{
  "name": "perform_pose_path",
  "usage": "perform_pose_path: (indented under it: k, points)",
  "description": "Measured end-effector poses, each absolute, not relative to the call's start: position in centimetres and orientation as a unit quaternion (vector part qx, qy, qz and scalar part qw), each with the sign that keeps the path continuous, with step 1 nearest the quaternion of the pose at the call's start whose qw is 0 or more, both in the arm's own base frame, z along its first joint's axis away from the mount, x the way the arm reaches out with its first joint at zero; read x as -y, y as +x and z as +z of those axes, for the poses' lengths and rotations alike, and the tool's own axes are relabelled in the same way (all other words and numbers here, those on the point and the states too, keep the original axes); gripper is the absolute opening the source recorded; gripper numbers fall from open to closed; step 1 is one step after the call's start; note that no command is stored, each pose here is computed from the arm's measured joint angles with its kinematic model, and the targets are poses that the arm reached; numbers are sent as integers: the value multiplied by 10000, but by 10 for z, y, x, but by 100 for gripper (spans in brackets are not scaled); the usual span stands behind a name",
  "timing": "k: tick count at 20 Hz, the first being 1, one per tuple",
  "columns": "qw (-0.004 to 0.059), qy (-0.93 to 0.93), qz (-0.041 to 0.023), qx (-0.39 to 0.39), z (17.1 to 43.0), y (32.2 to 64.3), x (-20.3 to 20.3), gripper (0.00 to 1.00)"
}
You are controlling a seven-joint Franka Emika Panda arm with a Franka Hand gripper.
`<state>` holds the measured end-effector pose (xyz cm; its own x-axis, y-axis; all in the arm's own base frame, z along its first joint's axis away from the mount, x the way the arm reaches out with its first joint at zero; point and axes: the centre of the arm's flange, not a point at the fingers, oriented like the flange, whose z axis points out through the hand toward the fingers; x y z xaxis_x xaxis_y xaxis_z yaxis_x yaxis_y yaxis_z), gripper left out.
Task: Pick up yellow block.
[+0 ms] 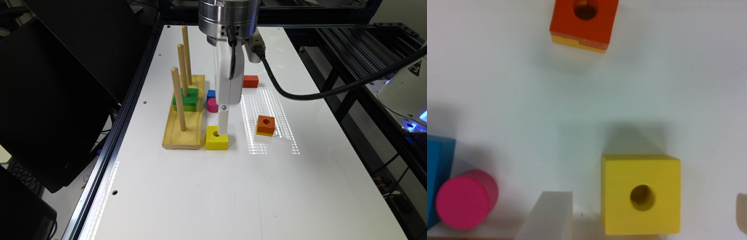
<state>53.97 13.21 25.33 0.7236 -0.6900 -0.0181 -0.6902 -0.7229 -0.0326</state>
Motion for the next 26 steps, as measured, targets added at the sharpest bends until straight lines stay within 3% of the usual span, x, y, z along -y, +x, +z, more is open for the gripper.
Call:
perform_pose_path:
  k: [6, 9, 13, 21, 26]
  points:
    - [186, -9281, 21, -3718, 253, 540, -132, 100]
    - [188, -9282, 69, -3714, 234, 538, -131, 100]
    - [193, -9276, 40, -3730, 209, 543, -132, 100]
    - [180, -9273, 0, -3739, 209, 546, -134, 100]
    - [172, -9275, 74, -3733, 194, 544, -132, 100]
